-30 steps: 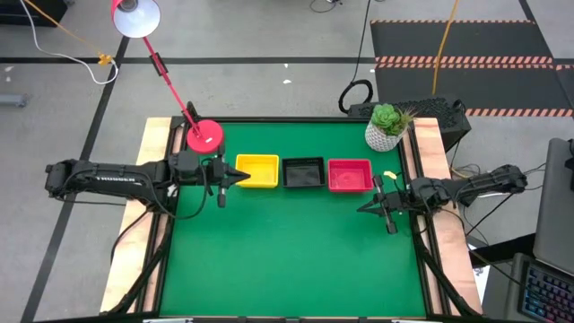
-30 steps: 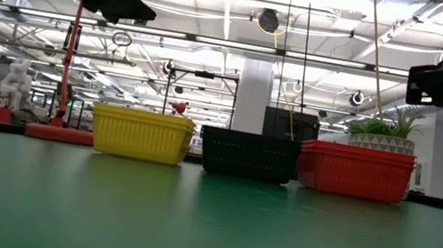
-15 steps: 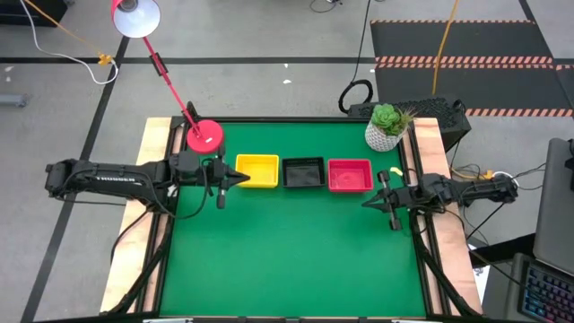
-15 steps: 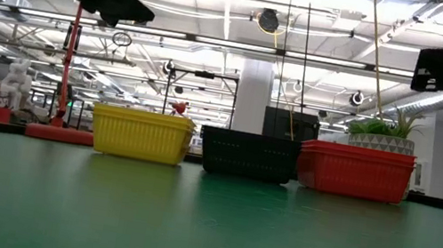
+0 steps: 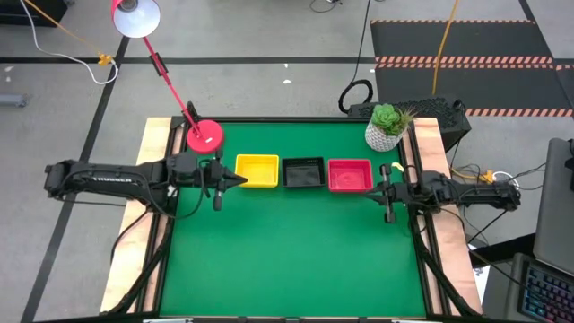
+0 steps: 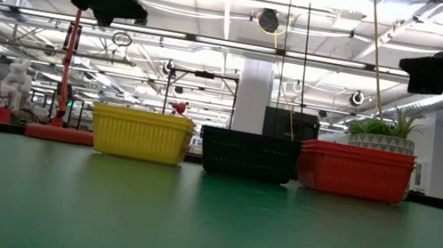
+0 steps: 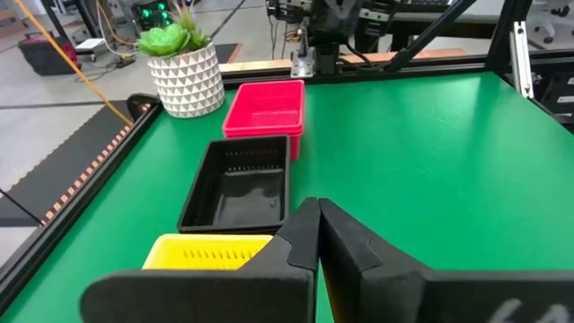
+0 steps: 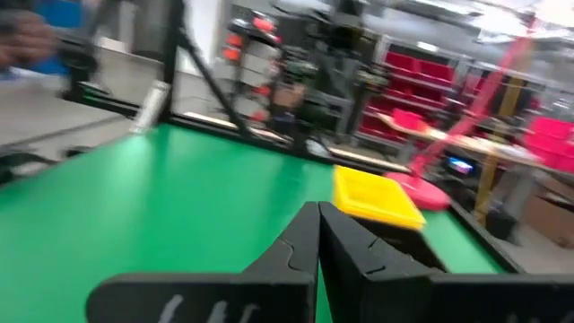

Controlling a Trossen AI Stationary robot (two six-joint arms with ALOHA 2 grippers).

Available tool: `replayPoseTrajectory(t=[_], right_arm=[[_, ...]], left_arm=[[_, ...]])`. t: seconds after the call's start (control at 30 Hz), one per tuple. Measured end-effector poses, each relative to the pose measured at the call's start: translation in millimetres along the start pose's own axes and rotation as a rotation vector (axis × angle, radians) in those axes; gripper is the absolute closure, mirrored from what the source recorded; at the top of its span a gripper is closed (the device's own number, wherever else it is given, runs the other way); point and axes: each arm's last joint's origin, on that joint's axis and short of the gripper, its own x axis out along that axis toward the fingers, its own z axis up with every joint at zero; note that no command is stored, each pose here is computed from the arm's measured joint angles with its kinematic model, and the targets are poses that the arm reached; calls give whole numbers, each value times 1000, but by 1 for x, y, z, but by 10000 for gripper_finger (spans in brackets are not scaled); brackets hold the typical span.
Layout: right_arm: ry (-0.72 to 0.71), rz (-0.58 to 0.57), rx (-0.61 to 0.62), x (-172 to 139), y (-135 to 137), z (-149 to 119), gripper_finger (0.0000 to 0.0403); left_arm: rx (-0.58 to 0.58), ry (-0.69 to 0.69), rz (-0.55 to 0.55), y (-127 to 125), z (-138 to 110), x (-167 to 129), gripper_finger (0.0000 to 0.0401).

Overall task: Stack baskets by color
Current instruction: Return to Home Position

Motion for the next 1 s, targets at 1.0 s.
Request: replayPoseTrajectory(t=[1.0], right_arm=[[-72,-63,8,0,-6,7,403]], left_arm=[[-37,-109,54,-6,-69,-38,393]])
